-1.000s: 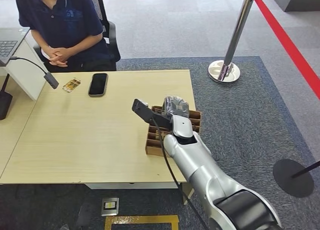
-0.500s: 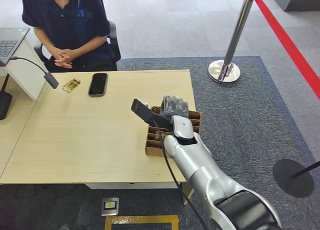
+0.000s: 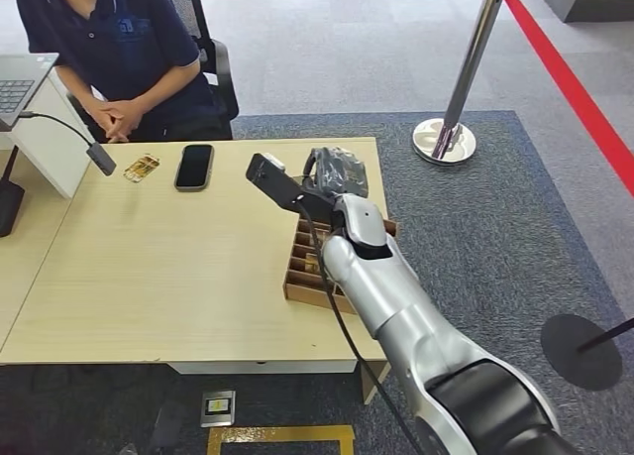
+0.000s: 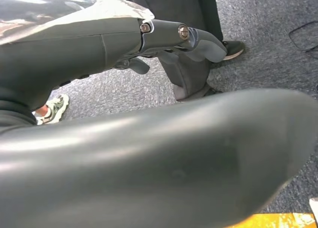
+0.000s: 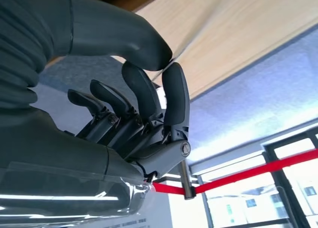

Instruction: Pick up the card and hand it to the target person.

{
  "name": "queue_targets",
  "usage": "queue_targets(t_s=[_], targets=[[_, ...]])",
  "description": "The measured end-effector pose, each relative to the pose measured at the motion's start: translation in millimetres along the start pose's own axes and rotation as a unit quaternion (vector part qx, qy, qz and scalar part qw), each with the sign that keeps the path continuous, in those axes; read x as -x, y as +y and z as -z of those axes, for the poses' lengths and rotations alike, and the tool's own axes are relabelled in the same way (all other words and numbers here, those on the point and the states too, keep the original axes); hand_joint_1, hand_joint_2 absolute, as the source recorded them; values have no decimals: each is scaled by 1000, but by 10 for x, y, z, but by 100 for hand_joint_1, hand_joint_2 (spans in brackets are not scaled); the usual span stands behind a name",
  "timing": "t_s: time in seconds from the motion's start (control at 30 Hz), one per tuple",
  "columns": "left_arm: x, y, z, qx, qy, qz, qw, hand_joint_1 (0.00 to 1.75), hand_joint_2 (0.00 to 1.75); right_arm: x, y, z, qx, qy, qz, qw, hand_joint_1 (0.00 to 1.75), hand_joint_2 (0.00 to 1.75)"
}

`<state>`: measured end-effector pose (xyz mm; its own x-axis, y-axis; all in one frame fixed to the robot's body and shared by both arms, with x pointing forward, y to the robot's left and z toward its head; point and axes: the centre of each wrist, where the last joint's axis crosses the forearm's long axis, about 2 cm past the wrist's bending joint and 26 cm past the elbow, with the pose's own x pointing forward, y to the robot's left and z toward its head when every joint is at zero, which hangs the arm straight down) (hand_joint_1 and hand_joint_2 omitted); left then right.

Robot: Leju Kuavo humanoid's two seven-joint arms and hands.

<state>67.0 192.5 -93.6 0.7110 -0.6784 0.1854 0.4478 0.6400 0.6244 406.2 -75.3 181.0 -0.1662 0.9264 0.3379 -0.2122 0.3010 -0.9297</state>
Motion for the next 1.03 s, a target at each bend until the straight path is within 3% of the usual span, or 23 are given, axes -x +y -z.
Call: queue_targets(t_s=[0.27, 0.5, 0.73, 1.03], targets=[[20, 0, -2, -8, 19, -20, 1000, 0, 0, -364, -384, 35, 9, -98, 72, 993, 164, 175], [25, 0, -3, -12, 20, -19, 1000, 0, 0, -679, -453, -47, -15, -148, 107, 983, 167, 175], [25, 0, -3, -12, 16, -14, 1000, 0, 0, -765, -295, -110, -38, -141, 112, 983, 174, 175], [14, 3, 0, -8, 9, -5, 1000, 0, 0, -593, -153, -69, -44, -76, 98, 991, 175, 175]])
